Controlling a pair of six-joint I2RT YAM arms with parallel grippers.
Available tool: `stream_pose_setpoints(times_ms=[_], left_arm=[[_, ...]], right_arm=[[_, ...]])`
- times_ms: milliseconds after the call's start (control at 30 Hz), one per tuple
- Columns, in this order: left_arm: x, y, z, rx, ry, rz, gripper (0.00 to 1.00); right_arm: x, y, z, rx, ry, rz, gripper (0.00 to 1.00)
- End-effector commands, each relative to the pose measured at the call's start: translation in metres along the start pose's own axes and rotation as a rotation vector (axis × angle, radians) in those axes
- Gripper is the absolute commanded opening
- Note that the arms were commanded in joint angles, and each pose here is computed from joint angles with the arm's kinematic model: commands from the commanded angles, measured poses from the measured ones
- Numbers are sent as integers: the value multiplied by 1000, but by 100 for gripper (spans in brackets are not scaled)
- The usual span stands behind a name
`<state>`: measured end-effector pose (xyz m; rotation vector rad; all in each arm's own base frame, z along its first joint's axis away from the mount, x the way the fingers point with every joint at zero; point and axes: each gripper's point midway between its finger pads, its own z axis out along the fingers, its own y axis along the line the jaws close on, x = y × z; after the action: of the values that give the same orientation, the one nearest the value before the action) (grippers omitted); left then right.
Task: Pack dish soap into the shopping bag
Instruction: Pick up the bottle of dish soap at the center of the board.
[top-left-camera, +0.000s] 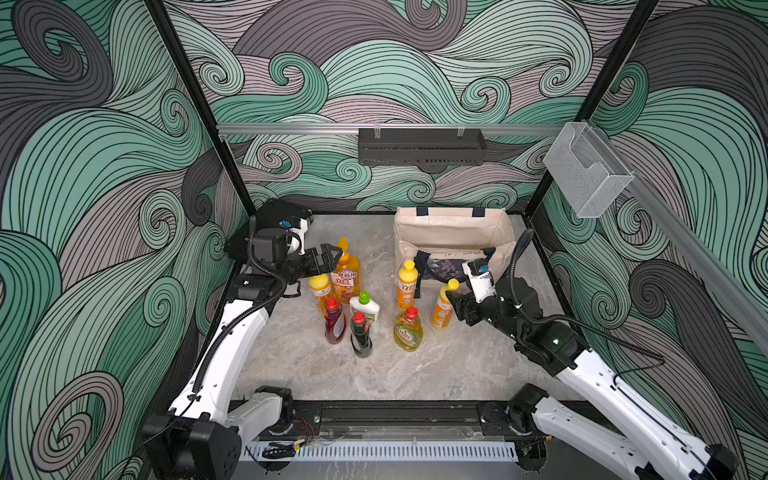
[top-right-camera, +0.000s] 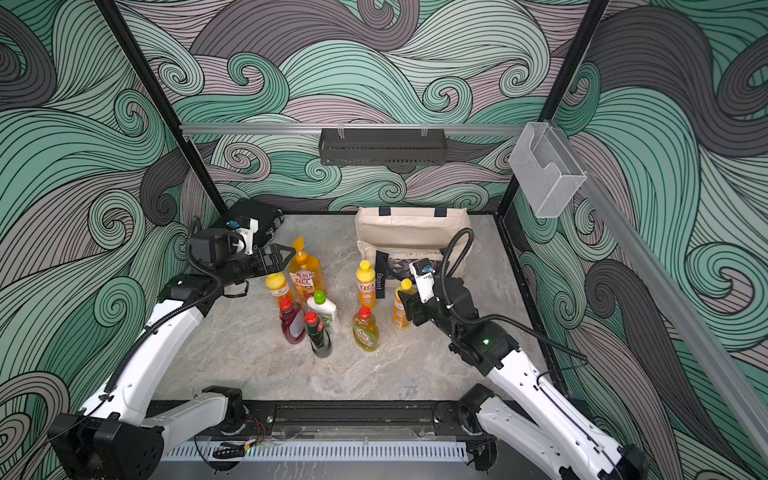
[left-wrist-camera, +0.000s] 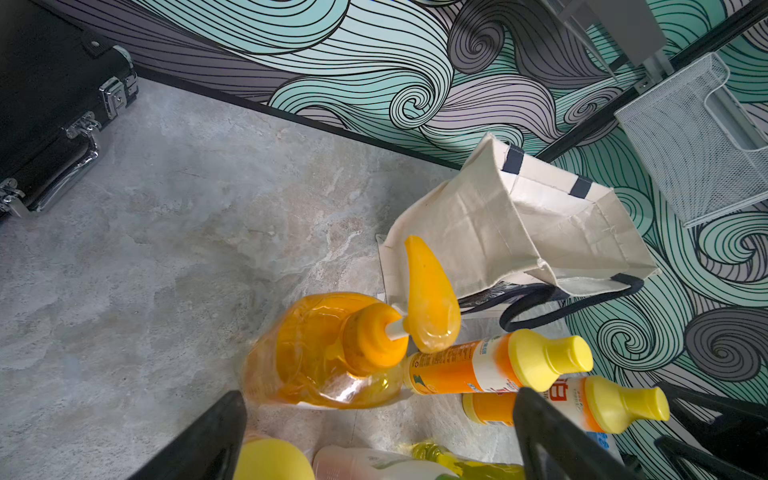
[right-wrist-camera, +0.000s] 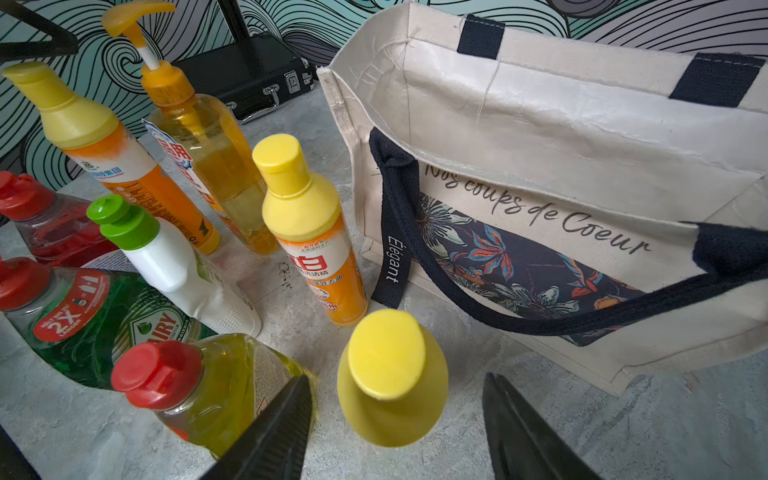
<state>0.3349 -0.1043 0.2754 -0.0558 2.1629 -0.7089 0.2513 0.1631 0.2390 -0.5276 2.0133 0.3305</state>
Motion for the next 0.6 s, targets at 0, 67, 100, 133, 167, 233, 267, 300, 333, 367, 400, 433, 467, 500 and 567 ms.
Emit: stream_pose_setpoints(times_ms=[0, 67, 100, 133, 167, 233, 267, 300, 333, 367, 400, 433, 467, 500, 567], left_arm=[[-2, -3, -2, 2, -13, 14, 99], [-2, -3, -2, 2, -12, 14, 99], [-3, -3, -2, 1, -15, 14, 99], [-2, -3, -2, 1, -13, 14, 98], [-3, -3, -2, 1, -14, 13, 99], [-3, -3, -3, 1, -15, 13, 98], [-3, -3, -3, 1, -16, 15, 99], [-3, -3, -3, 2, -17, 15, 99], [-3, -3, -3, 1, -18, 16, 99], [-3, -3, -3, 1, -17, 15, 98], [-3, -3, -3, 1, -17, 15, 98], [-3, -3, -3, 1, -17, 16, 99], [-3, -3, -3, 1, -16, 15, 98], [-3, -3, -3, 1, -16, 15, 99], [-2, -4, -3, 3, -16, 15, 99]], right_arm=[[-7, 2, 4, -14, -35, 14, 68], [-6, 2, 6, -13, -35, 15, 68], [-6, 2, 7, -13, -36, 14, 67], [-7, 1, 7, -13, -36, 13, 66], [-6, 1, 7, -12, -35, 14, 66], [-4, 1, 9, -10, -27, 9, 64], [-3, 1, 9, -9, -24, 8, 64], [-2, 0, 10, -3, -19, 7, 63], [-1, -1, 10, 3, -16, 5, 63], [-1, -2, 11, 5, -16, 3, 62], [1, -2, 12, 7, -12, 2, 61], [0, -2, 12, 10, -15, 2, 61], [0, -3, 13, 12, -15, 1, 61], [0, -3, 14, 12, -15, -1, 60], [-1, -3, 17, 17, -12, -6, 59]])
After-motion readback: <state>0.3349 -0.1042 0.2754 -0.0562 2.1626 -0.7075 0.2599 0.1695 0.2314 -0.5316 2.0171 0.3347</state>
